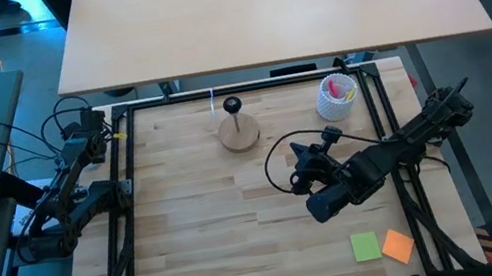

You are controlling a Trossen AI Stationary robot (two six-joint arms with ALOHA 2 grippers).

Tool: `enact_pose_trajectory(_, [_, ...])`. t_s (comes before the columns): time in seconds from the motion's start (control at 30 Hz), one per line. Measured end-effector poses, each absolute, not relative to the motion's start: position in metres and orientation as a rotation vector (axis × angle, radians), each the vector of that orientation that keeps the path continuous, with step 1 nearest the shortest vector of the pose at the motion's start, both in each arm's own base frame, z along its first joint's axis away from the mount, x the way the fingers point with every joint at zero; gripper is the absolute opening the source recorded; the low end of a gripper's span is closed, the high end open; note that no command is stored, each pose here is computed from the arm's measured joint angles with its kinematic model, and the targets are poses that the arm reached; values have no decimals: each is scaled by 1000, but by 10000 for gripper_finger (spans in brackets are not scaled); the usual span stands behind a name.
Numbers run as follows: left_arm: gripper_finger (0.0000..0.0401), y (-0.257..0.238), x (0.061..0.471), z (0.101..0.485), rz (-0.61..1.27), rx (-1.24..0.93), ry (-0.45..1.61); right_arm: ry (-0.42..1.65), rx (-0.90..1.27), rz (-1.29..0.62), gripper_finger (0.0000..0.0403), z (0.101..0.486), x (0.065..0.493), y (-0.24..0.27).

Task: Screw lightbulb
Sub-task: Remove the lightbulb from the brown lamp

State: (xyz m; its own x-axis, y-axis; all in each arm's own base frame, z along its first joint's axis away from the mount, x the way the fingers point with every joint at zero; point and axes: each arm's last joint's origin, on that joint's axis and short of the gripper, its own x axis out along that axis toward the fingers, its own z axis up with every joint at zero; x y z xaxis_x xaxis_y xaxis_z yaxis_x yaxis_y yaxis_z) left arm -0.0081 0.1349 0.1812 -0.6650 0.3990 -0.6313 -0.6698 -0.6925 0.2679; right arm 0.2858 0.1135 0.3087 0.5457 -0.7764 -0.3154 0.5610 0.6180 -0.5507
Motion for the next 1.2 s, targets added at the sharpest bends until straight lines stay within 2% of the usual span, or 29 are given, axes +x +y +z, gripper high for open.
enact_pose_trajectory(0.23, [111, 135, -6, 185, 2323, -664, 659, 575, -413, -820, 0, 309, 286, 114])
enact_pose_trajectory(0.7, [36, 135, -6, 185, 2327, -660, 657, 575, -413, -820, 0, 309, 286, 114])
enact_pose_trajectory(1.07, [33, 134, -6, 184, 2327, -679, 650, 575, -413, -820, 0, 309, 286, 114])
enact_pose_trajectory(1.2, [50, 133, -6, 184, 2330, -704, 630, 575, -413, -820, 0, 309, 286, 113])
